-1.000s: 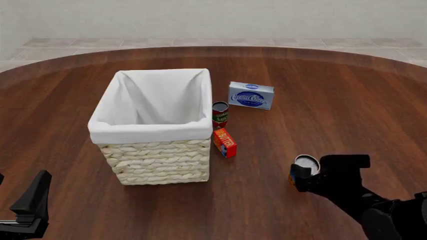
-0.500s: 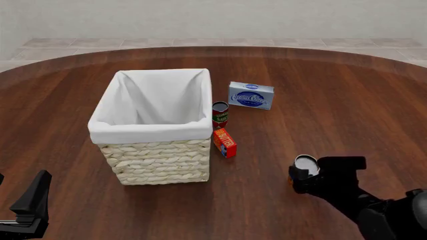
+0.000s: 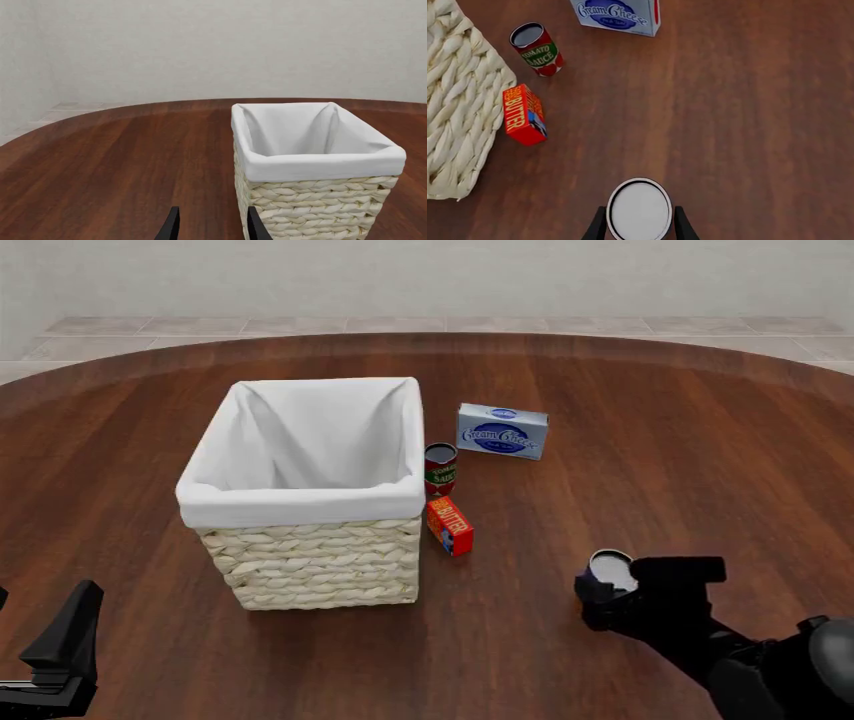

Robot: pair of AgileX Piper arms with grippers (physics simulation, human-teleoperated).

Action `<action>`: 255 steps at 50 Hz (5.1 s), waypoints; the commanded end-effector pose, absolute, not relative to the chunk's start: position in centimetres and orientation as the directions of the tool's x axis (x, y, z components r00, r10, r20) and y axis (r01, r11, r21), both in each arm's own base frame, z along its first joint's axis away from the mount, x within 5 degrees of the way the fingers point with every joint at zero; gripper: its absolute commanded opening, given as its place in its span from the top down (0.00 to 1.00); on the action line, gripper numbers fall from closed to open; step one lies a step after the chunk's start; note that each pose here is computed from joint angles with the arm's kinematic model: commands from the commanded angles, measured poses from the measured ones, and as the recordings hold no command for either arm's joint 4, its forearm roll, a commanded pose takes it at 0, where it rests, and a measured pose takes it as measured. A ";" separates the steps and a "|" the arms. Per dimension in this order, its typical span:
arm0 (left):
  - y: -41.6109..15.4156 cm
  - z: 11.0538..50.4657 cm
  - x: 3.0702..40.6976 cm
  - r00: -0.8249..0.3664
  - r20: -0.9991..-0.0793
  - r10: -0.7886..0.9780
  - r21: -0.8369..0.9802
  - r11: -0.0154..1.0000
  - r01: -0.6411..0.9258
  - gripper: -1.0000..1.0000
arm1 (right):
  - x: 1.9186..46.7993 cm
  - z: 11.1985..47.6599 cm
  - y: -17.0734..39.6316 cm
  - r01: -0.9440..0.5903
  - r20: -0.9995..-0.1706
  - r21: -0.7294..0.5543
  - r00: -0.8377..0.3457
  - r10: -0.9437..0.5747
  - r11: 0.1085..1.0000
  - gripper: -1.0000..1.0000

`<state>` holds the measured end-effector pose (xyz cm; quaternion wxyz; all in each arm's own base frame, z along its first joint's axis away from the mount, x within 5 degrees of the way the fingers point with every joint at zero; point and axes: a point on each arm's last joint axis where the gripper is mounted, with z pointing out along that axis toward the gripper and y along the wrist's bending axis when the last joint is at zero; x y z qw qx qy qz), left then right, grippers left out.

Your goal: Pick up the alphabet soup and put it in the basket.

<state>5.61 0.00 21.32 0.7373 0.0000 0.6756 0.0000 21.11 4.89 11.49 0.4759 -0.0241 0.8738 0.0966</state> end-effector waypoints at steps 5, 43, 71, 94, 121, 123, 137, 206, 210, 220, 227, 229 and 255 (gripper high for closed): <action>0.0 21.3 5.6 0.087 -0.996 0.000 0.000 1.000 0.000 0.00 | 21.2 11.5 4.7 -0.135 -0.840 0.132 -0.541 0.039 0.982 1.00; 0.0 21.3 5.6 0.087 -0.996 0.000 0.000 1.000 0.000 0.00 | 20.4 12.8 4.8 -0.155 -0.851 0.128 -0.524 0.028 0.980 1.00; 0.0 21.3 5.6 0.087 -0.996 0.000 0.000 1.000 0.000 0.00 | 20.0 16.9 5.3 -0.220 -0.877 0.069 -0.479 -0.046 0.973 1.00; 0.0 21.3 5.6 0.087 -0.996 0.000 0.000 1.000 0.000 0.00 | 19.4 20.9 5.3 -0.260 -0.897 0.009 -0.429 -0.107 0.966 1.00; 0.0 21.3 5.6 0.087 -0.996 0.000 0.000 1.000 0.000 0.00 | 18.3 26.4 5.3 -0.298 -0.926 -0.052 -0.343 -0.158 0.953 1.00; 0.0 21.3 5.6 0.087 -0.996 0.000 0.000 1.000 0.000 0.00 | 18.3 26.8 5.3 -0.301 -0.928 -0.061 -0.335 -0.165 0.952 1.00; 0.0 21.3 5.6 0.087 -0.996 0.000 0.000 1.000 0.000 0.00 | 18.5 29.2 6.1 -0.336 -0.933 -0.062 -0.315 -0.174 0.940 1.00; 0.0 21.3 5.6 0.087 -0.996 0.000 0.000 1.000 0.000 0.00 | 22.4 34.6 9.8 -0.427 -0.947 -0.104 -0.232 -0.220 0.898 1.00; 0.0 21.3 5.6 0.087 -0.996 0.000 0.000 1.000 0.000 0.00 | 22.6 34.8 10.0 -0.433 -0.948 -0.107 -0.227 -0.223 0.895 1.00; 0.0 21.3 5.6 0.087 -0.996 0.000 0.000 1.000 0.000 0.00 | 22.9 35.5 10.7 -0.453 -0.949 -0.120 -0.209 -0.236 0.884 1.00; 0.0 21.3 5.6 0.087 -0.996 0.000 0.000 1.000 0.000 0.00 | 23.5 36.1 11.1 -0.459 -0.948 -0.133 -0.198 -0.248 0.878 1.00; 0.0 21.3 5.6 0.087 -0.996 0.000 0.000 1.000 0.000 0.00 | 23.5 36.5 11.3 -0.465 -0.948 -0.141 -0.190 -0.254 0.874 1.00; 0.0 21.3 5.6 0.087 -0.996 0.000 0.000 1.000 0.000 0.00 | 25.2 37.8 14.0 -0.519 -0.948 -0.160 -0.156 -0.278 0.839 1.00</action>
